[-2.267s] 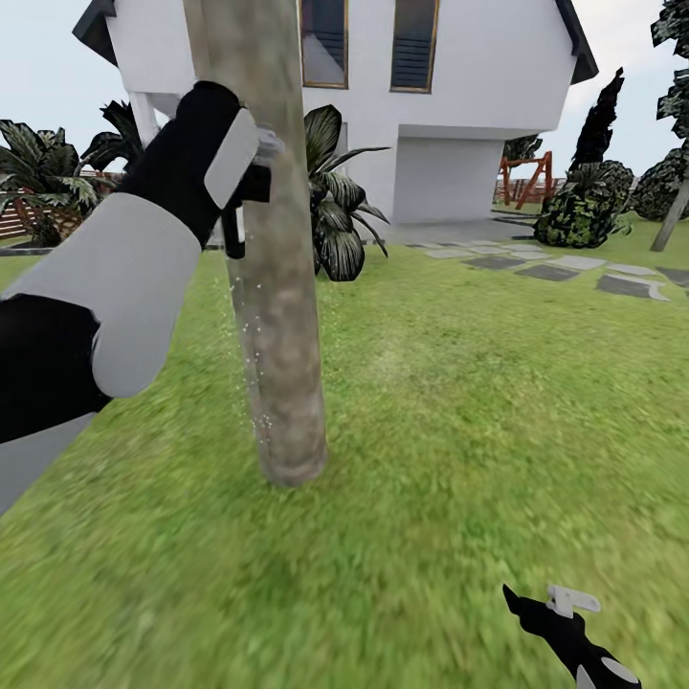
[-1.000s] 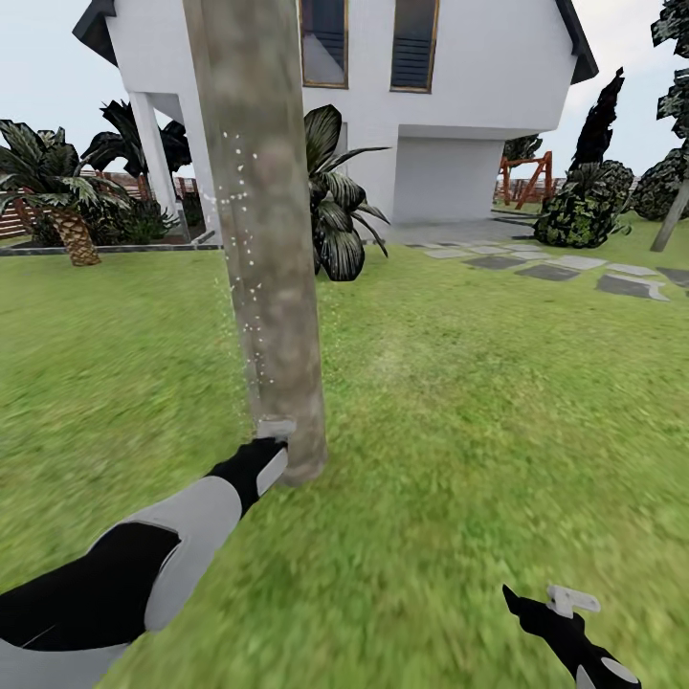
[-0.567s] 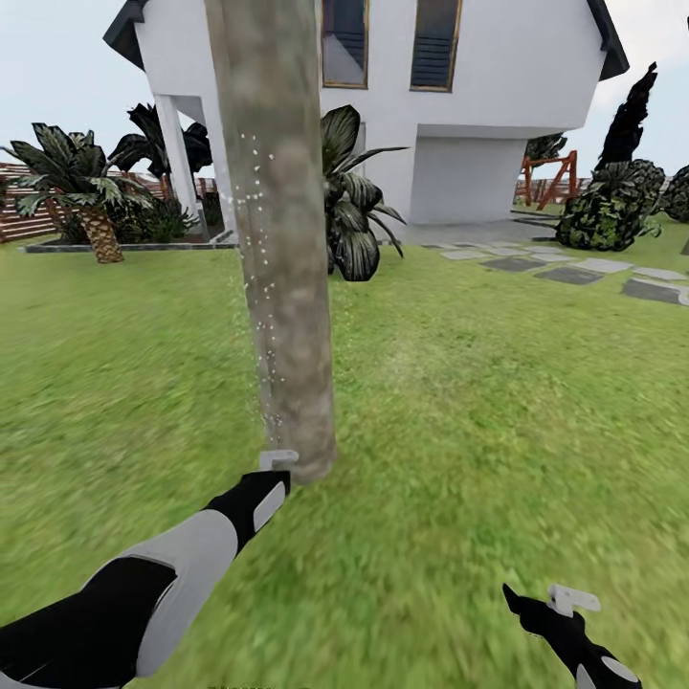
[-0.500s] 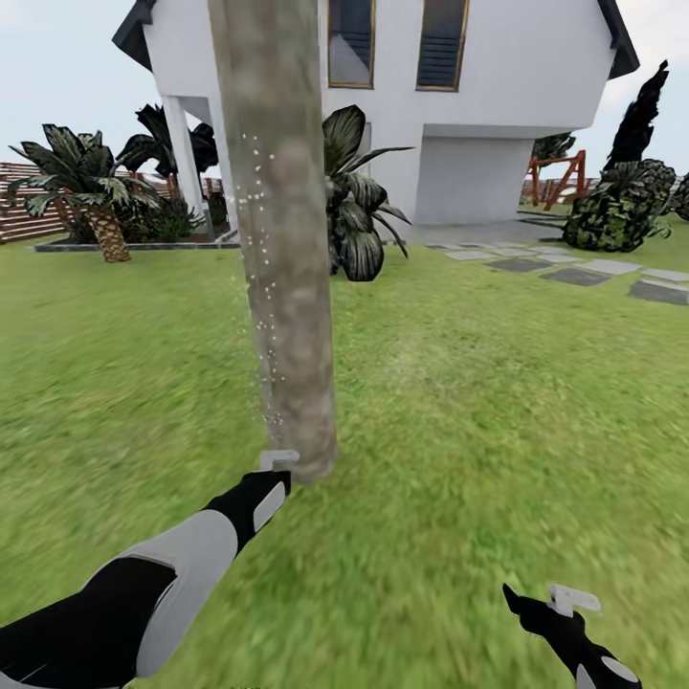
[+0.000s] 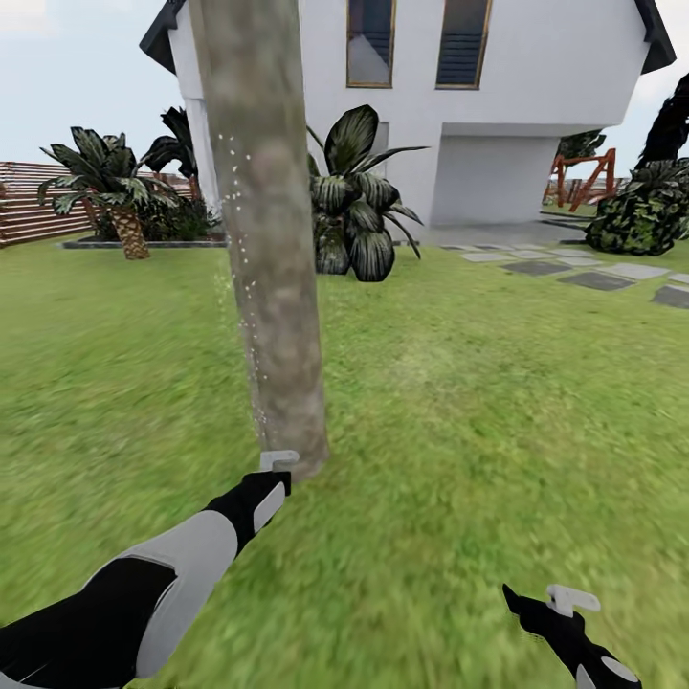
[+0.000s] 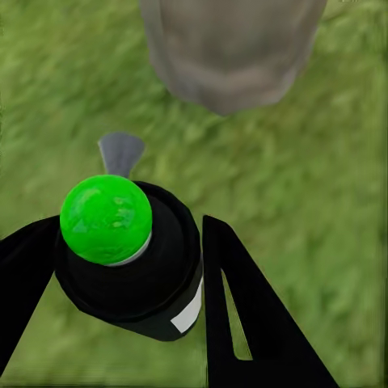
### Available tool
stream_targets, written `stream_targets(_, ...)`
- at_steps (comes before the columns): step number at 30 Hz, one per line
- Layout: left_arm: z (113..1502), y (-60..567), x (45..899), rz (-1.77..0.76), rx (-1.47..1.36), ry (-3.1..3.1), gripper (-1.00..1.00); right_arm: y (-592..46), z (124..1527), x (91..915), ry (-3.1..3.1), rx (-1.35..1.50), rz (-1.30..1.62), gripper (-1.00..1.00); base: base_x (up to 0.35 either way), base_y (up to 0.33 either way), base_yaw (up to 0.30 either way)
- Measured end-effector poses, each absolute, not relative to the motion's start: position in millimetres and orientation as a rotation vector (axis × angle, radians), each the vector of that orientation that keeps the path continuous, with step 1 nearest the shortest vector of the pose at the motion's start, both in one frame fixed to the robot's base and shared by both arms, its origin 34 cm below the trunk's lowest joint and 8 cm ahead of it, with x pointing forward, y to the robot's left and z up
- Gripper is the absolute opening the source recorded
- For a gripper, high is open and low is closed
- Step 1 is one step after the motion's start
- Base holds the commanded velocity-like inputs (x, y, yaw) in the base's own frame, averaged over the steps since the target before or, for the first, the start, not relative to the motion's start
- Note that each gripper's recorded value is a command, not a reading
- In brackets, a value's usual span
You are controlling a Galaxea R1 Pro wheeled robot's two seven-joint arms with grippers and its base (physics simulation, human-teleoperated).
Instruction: In the garden, pick up the pesticide atomizer on the floor and spray pesticide onto both trees until each tree trunk is fully covered.
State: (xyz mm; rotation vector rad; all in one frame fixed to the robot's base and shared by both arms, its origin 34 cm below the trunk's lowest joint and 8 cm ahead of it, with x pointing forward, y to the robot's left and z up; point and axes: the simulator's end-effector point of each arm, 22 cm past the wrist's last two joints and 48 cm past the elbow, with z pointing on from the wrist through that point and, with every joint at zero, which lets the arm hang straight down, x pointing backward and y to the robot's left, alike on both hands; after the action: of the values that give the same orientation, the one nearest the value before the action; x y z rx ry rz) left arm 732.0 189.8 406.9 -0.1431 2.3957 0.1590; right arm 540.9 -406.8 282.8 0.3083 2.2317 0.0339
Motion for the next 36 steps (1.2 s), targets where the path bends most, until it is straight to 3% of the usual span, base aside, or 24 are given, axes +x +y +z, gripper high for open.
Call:
stream_targets(14,406.7,189.8,731.8,0.159,-0.144,2.396,-1.00,-406.8,282.7,540.7,2.232,0.308,0.034,1.00,0.194,-0.276,0.246)
stream_targets(20,407.2,186.3,731.9,0.154,-0.139,2.395,-1.00,-406.9,282.6,540.6,2.232,0.308,0.034,1.00,0.049,-0.304,0.036)
stream_targets(36,486.5,188.9,777.7,0.119,-0.139,2.270,-1.00,-406.6,282.0,540.0,2.234,0.309,0.034,1.00,0.000,-0.016,0.000)
